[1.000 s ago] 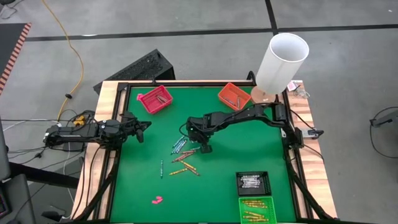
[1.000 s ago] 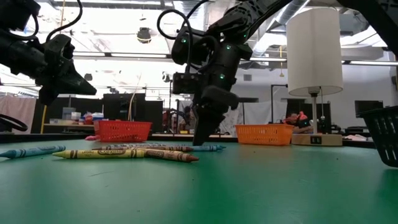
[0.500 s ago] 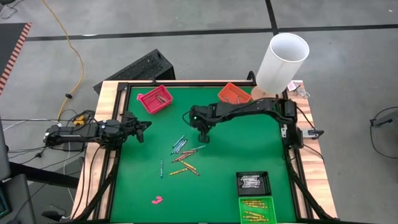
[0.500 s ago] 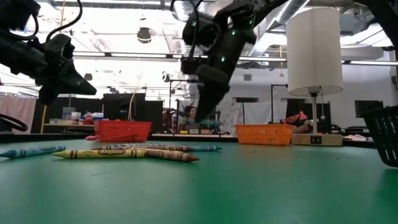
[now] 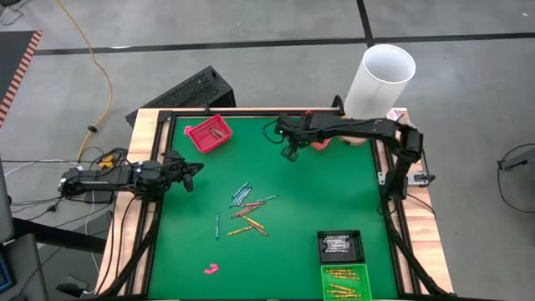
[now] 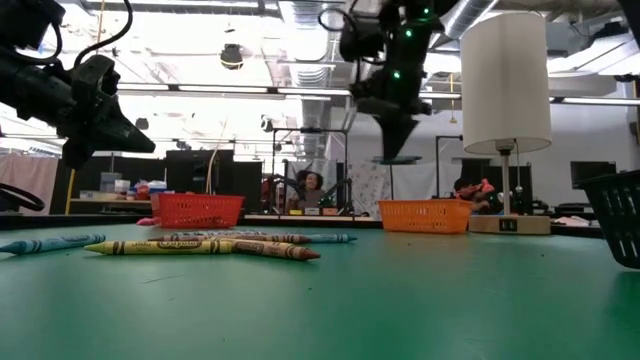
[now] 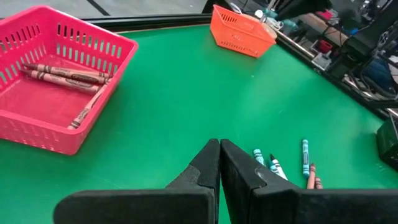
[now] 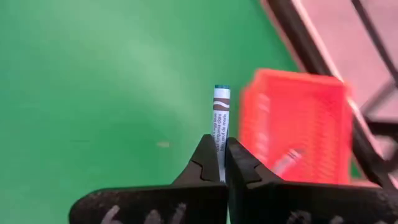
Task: Sort crayons
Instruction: Put the blue crayon into the orange bin
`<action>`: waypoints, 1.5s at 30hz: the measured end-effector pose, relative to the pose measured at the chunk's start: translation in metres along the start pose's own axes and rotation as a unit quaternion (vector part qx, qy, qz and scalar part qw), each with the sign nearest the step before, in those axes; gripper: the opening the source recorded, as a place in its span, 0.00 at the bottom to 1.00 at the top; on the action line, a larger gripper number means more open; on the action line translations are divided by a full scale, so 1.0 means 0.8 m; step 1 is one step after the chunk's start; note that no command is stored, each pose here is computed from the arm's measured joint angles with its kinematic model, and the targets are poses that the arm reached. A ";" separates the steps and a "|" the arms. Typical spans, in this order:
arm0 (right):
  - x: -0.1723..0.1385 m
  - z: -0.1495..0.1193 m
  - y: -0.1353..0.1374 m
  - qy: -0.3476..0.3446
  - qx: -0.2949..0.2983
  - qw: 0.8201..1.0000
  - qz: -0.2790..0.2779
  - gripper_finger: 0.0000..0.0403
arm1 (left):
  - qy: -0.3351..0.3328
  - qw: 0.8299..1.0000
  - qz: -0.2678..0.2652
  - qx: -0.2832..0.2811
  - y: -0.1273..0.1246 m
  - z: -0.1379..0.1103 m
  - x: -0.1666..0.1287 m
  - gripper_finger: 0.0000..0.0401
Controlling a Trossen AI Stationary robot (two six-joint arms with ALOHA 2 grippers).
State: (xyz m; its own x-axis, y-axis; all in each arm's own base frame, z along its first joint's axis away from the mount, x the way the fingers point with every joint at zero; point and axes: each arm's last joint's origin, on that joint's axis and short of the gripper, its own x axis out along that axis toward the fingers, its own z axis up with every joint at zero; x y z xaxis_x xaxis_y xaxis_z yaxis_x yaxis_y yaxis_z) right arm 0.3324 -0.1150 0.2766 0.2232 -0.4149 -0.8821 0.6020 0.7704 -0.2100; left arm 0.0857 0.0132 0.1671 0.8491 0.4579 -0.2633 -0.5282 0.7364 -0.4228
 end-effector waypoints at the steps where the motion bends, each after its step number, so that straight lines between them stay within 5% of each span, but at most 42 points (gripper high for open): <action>1: 0.002 -0.001 -0.006 0.010 0.009 1.000 -0.012 0.01 | 0.000 1.000 0.000 0.000 0.000 0.000 0.000 0.00; 10: 0.026 -0.006 -0.047 0.069 0.045 0.992 -0.091 0.00 | -0.001 1.000 0.002 0.000 0.000 0.000 0.000 0.00; 29: 0.063 0.001 -0.082 0.091 0.097 0.985 -0.109 0.02 | -0.002 1.000 0.003 0.000 0.000 0.000 0.000 0.00; 45: 0.066 0.000 -0.083 0.101 0.106 0.985 -0.093 0.22 | -0.002 1.000 0.003 0.000 0.000 0.000 0.000 0.00</action>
State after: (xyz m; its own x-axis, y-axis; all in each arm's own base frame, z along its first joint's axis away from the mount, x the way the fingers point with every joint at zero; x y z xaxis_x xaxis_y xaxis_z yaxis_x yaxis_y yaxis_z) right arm 0.3042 -0.1878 0.2441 -0.0516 -0.4181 -0.9069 0.7690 0.5628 -0.3032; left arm 0.0856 0.0134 0.1672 0.8465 0.4637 -0.2618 -0.5325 0.7339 -0.4218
